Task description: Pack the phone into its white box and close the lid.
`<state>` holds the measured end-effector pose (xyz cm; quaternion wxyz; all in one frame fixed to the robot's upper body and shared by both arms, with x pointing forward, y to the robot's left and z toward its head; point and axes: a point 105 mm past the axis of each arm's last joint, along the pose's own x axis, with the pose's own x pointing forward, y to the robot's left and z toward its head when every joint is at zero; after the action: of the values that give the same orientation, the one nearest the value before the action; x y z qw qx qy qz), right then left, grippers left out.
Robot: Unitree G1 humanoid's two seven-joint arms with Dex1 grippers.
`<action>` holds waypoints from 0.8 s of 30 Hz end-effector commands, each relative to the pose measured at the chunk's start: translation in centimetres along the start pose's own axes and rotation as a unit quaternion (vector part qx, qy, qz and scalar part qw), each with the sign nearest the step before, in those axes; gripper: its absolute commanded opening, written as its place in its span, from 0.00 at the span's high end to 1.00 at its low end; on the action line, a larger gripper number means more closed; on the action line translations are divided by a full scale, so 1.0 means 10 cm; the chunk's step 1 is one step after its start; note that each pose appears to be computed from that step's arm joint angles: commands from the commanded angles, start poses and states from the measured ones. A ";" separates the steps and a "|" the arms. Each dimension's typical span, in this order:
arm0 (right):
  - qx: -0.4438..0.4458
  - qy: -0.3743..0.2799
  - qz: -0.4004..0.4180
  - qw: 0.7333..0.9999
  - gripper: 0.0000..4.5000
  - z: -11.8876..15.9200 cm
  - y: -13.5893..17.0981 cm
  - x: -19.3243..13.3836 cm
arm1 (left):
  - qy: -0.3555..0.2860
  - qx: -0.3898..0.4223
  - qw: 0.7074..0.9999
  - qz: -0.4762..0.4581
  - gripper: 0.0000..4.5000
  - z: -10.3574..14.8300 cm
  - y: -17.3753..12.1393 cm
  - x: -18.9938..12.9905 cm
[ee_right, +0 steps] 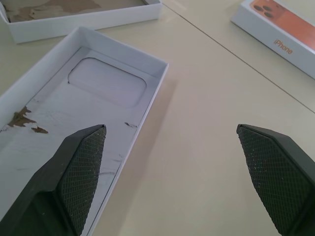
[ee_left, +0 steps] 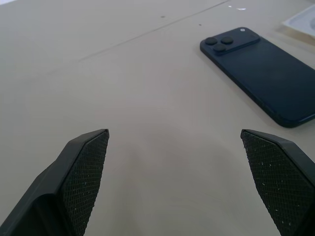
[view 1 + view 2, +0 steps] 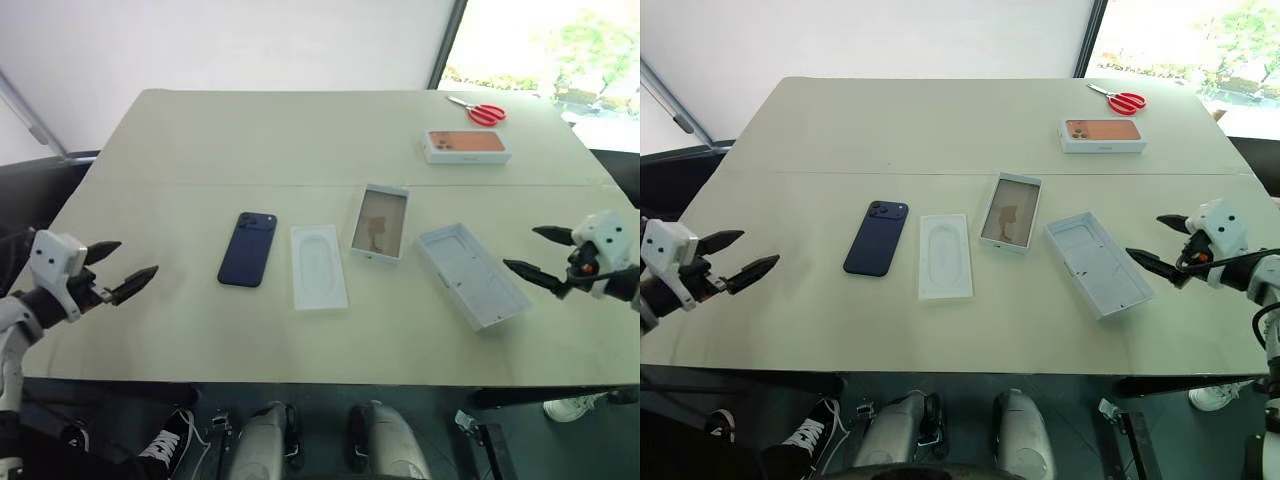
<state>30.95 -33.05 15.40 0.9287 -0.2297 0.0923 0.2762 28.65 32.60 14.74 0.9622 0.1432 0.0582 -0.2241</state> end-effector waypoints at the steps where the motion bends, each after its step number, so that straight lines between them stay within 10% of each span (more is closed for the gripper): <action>1: -0.008 -0.018 -0.004 1.000 0.01 0.10 0.00 0.00 | -0.005 0.029 0.999 0.013 0.00 0.13 0.10 -0.02; 24: -0.022 -0.028 0.013 0.999 0.01 0.23 0.05 0.15 | -0.029 0.027 0.999 0.007 0.00 0.26 0.02 0.08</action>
<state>31.70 -31.44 15.21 0.9227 -0.2297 0.0916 0.2957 29.41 32.19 15.95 0.9625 0.1556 0.0442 -0.2180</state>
